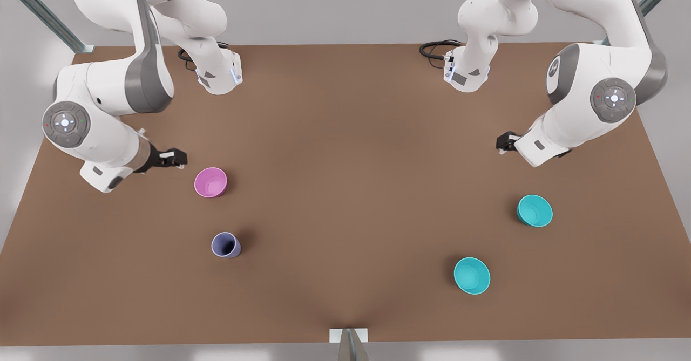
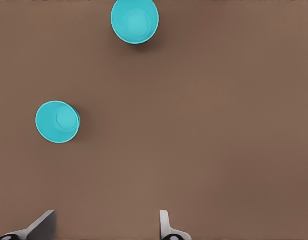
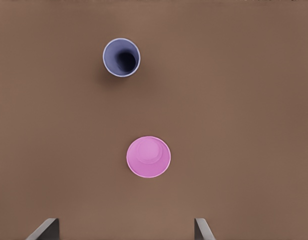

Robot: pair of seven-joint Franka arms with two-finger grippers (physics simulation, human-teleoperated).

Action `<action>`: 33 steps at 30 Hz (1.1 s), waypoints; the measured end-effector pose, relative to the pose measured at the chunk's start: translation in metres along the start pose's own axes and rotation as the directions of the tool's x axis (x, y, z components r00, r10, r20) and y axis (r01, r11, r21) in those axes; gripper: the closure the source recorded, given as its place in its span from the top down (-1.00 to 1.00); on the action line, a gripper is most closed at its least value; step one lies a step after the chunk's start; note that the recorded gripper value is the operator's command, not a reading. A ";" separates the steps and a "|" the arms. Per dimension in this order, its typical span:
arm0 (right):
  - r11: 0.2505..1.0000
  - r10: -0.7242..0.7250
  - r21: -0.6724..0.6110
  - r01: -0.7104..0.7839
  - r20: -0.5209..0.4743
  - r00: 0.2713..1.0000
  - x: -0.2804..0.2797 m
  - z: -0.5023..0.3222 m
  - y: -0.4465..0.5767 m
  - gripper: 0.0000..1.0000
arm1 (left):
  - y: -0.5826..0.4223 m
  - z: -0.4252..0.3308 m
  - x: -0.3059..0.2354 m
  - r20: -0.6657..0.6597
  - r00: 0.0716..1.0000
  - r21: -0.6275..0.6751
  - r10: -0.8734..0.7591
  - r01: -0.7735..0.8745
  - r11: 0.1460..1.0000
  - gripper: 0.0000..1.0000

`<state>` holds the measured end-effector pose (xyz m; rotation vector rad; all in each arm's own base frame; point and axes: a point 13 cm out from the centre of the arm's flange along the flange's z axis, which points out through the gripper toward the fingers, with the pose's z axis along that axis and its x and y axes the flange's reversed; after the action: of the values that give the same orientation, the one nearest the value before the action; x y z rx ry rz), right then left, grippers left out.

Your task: Stack the blue bowl on the pink bowl

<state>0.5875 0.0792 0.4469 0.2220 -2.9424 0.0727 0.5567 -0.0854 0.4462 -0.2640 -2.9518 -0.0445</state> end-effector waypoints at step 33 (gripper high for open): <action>0.967 0.202 -0.143 -0.210 -0.071 0.977 0.032 0.398 -0.056 1.00 | 0.002 0.012 -0.004 -0.021 1.000 0.003 -0.011 0.011 1.000 1.00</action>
<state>0.4913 -0.0059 0.0652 -0.1068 -2.8868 -0.1115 0.5584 -0.0840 0.4343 -0.2459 -2.9320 -0.0439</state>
